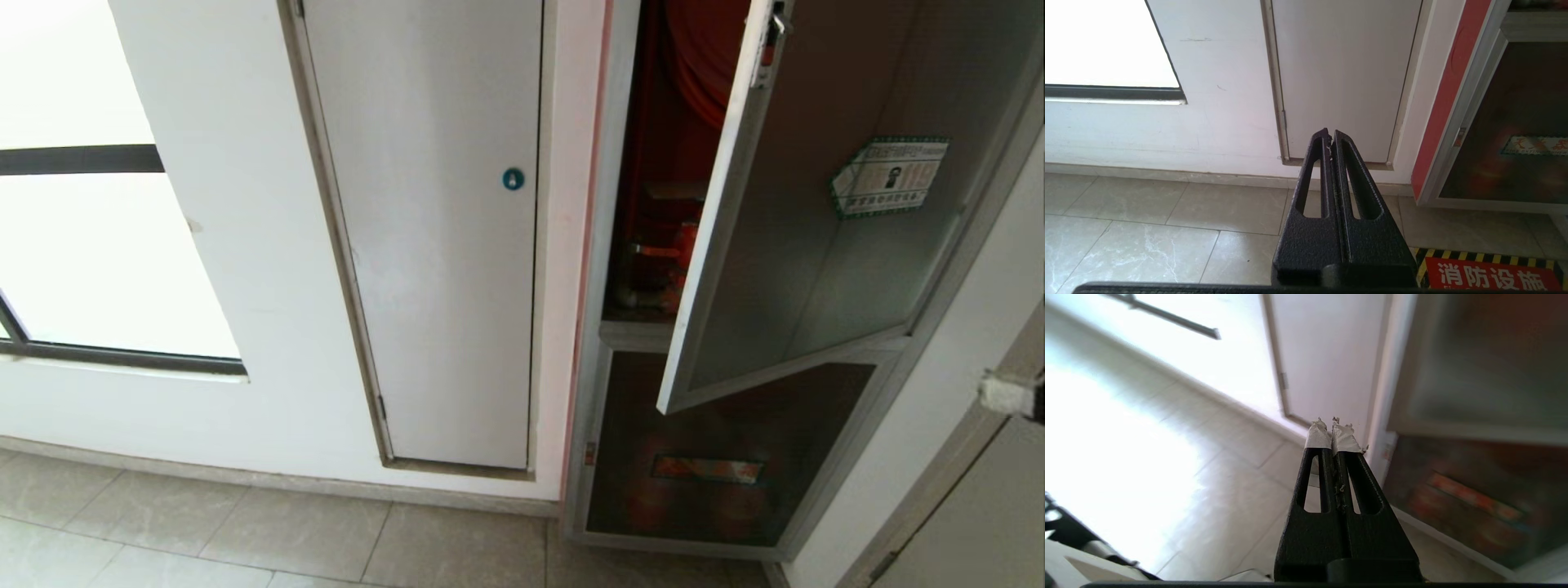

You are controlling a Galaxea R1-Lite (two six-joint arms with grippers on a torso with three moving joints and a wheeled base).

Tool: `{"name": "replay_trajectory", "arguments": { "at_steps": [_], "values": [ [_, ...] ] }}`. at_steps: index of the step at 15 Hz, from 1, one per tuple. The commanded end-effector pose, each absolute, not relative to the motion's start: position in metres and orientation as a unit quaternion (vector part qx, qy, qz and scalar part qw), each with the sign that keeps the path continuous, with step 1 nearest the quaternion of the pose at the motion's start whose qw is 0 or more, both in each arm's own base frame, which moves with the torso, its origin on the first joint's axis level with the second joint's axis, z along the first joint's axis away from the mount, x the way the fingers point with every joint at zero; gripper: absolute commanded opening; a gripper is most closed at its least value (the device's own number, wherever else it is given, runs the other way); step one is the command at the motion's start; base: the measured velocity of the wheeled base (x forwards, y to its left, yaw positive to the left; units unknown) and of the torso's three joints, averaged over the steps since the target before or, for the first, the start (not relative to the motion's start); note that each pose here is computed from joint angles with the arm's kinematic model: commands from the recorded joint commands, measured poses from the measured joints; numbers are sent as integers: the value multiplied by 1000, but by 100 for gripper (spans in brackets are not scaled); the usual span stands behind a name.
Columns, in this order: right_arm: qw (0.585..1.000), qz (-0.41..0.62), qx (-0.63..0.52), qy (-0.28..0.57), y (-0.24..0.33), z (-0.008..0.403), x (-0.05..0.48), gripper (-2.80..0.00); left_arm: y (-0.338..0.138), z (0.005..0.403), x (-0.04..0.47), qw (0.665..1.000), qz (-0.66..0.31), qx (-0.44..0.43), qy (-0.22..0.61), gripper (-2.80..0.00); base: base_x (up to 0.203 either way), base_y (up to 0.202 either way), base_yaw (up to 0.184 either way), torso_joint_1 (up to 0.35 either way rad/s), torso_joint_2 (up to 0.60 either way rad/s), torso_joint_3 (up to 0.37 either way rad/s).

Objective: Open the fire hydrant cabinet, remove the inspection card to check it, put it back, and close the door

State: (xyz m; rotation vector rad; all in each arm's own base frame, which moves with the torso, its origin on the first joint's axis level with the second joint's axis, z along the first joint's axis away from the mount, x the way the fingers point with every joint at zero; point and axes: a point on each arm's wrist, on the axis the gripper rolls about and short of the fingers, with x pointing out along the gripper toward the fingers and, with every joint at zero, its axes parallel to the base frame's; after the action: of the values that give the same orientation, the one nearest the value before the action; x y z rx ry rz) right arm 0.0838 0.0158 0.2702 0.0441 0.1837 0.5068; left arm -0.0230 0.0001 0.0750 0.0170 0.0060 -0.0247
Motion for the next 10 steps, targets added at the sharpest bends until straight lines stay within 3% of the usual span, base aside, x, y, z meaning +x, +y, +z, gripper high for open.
{"name": "replay_trajectory", "arguments": {
  "at_steps": [1,4,10],
  "values": [
    [948,280,28,147,30,274,137,-280,0,75,-23,1000,-12,8,4,-280,0,0,0,0,0,0],
    [946,283,22,158,77,276,179,-280,0,75,-23,1000,-12,8,4,-280,0,0,0,0,0,0],
    [994,96,29,51,171,259,254,-280,0,75,-23,1000,-12,8,3,-280,0,0,0,0,0,0]
  ]
}}
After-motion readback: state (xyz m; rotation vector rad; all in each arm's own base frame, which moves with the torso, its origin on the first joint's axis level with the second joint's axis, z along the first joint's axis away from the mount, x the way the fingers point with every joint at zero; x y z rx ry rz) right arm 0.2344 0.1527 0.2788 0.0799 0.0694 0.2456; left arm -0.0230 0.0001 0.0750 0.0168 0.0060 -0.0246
